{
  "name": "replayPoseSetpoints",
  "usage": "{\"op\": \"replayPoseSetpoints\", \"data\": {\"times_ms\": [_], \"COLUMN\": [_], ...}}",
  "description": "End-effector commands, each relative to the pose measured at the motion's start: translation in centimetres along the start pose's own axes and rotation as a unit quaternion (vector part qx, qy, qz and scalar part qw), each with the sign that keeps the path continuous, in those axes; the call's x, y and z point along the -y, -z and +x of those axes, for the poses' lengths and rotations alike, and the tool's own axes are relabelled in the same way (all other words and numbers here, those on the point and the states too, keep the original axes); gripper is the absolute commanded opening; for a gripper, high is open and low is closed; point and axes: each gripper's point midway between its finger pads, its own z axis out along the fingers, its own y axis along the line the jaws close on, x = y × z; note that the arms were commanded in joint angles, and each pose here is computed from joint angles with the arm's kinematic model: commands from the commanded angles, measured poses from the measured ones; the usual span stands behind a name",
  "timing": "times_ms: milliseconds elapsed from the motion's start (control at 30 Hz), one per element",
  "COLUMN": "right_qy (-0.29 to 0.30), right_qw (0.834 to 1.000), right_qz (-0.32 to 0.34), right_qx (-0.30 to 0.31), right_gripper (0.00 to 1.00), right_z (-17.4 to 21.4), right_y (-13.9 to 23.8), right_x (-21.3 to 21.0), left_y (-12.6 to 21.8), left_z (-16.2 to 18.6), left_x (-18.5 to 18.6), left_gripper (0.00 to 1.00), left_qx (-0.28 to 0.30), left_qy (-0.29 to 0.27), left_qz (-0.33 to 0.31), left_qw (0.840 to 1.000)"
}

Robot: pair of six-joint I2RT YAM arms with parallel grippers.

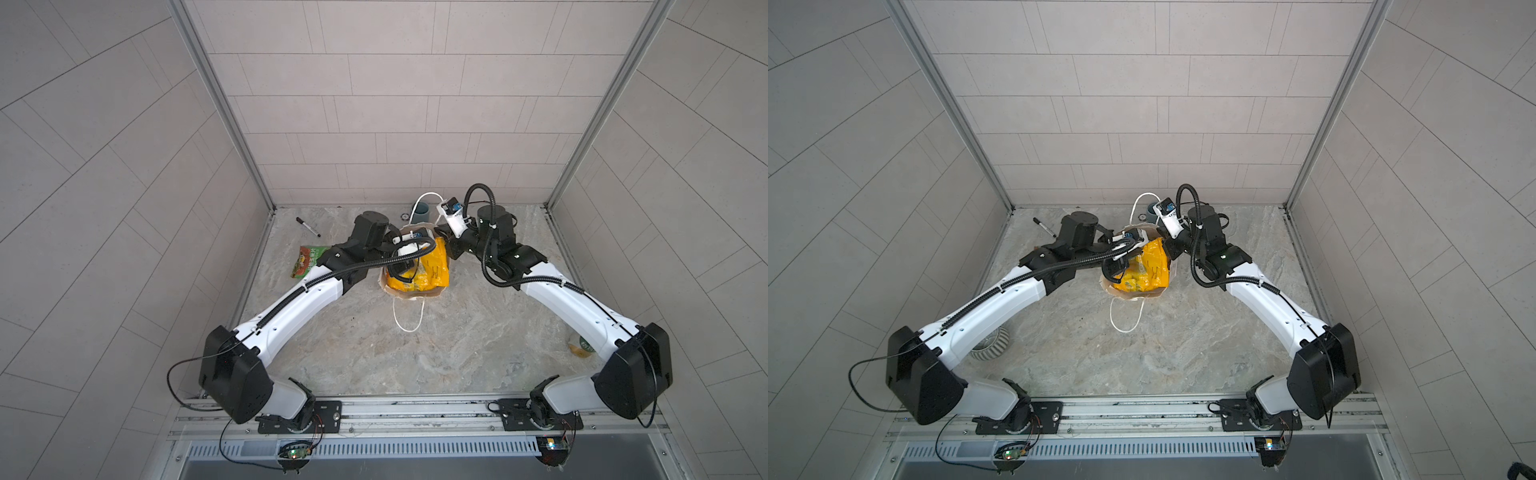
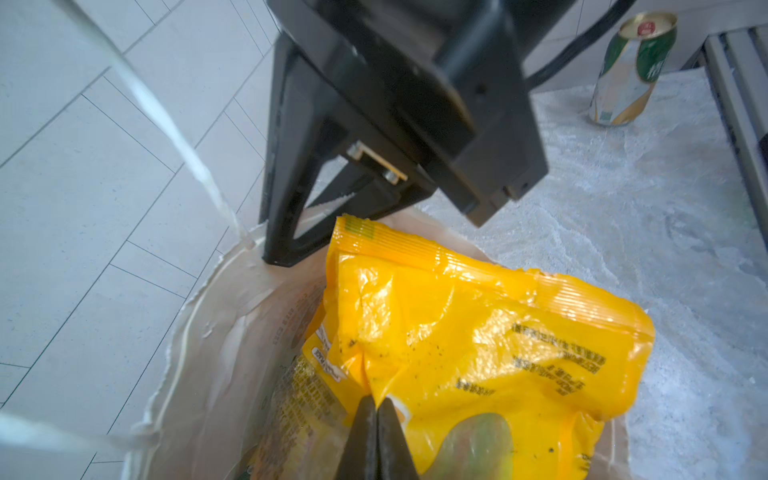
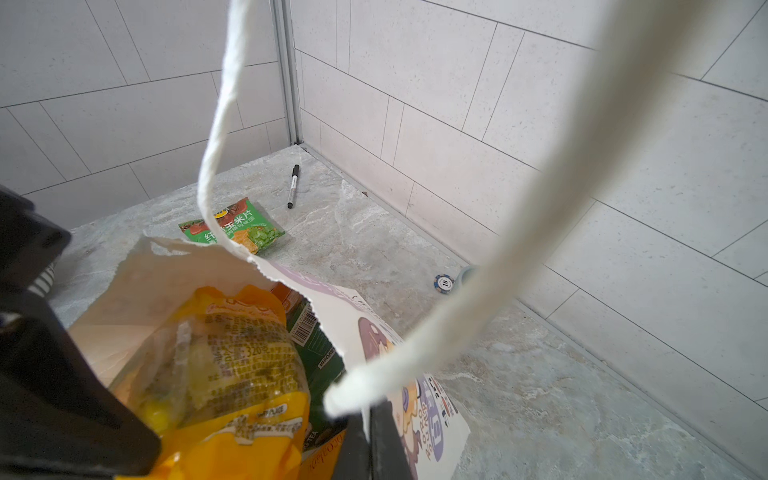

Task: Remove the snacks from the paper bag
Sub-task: 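Lift the yellow packet out and lower it beside the green packet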

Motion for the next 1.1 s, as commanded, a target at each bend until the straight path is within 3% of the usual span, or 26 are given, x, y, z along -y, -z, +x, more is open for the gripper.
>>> {"op": "replayPoseSetpoints", "data": {"times_ms": [0,333,533,733,900,1067], "right_qy": [-0.002,-0.035,-0.05,-0.056,-0.057,-0.053], "right_qw": [0.998,0.996,0.994,0.993,0.993,0.994], "right_qz": [0.029,0.065,0.082,0.087,0.084,0.087], "right_qx": [0.052,0.049,0.051,0.052,0.054,0.049], "right_gripper": [0.0,0.0,0.0,0.0,0.0,0.0], "right_z": [-3.6,-3.5,-3.5,-3.4,-3.6,-3.5], "right_y": [1.9,1.8,2.0,2.1,2.2,2.3], "right_x": [1.1,3.4,4.3,4.6,4.5,4.7], "left_y": [3.7,9.6,13.3,17.9,20.9,22.2], "left_z": [-6.8,-11.1,-12.4,-11.0,-5.6,2.5], "left_x": [-1.5,-0.2,-2.3,-6.5,-10.1,-10.9], "left_gripper": [0.0,0.0,0.0,0.0,0.0,0.0], "left_qx": [0.12,0.208,0.226,0.206,0.114,0.002], "left_qy": [-0.019,0.001,0.061,0.158,0.249,0.297], "left_qz": [-0.04,-0.044,-0.116,-0.262,-0.413,-0.499], "left_qw": [0.992,0.977,0.965,0.929,0.869,0.814]}}
